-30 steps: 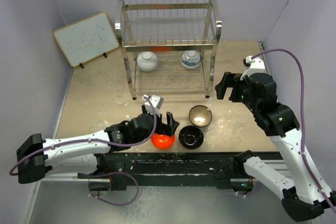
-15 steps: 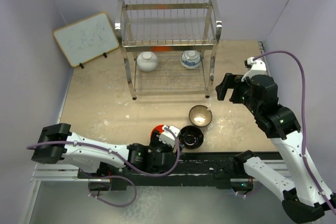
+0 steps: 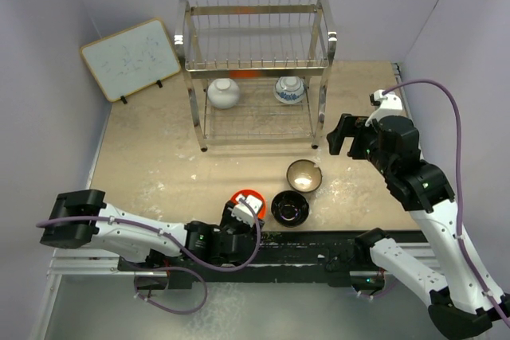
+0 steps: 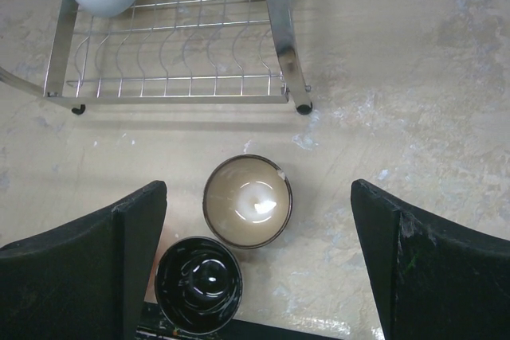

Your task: Load the bowls into the dish rack

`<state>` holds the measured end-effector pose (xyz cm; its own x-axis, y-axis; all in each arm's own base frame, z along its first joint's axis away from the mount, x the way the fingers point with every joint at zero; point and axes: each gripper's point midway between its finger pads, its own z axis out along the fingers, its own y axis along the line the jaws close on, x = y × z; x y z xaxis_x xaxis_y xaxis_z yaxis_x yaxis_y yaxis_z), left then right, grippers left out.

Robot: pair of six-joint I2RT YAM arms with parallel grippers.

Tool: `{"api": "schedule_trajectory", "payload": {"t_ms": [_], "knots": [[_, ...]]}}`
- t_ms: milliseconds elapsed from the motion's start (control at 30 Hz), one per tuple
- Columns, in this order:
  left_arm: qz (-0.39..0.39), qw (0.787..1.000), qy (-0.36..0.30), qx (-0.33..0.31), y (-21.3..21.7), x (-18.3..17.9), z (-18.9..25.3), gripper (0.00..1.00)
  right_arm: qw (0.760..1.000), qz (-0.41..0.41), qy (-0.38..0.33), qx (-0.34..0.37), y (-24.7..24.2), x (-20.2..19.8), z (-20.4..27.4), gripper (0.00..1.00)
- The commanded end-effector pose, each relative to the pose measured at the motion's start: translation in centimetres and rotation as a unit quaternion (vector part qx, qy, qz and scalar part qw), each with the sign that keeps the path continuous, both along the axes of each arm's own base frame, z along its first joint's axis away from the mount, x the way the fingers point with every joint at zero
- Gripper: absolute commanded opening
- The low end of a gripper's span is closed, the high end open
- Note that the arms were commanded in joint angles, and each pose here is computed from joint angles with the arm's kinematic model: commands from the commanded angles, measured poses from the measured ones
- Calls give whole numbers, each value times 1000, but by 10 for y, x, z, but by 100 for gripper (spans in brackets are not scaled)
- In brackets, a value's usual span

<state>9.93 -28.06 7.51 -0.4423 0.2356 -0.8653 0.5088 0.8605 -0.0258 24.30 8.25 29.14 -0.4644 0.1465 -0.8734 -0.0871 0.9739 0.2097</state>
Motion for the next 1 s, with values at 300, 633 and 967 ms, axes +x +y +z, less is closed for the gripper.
{"api": "schedule_trajectory", "payload": {"t_ms": [300,633,967], "knots": [[-72,997,7,3,-26,9,0,72,1000,-1,-7,11,2,3,2,98],[-64,998,14,1,-24,30,-9,71,1000,-1,-6,11,2,2,-1,98],[-61,997,42,16,-20,25,-37,59,1000,-2,-7,11,2,3,-1,98]]}}
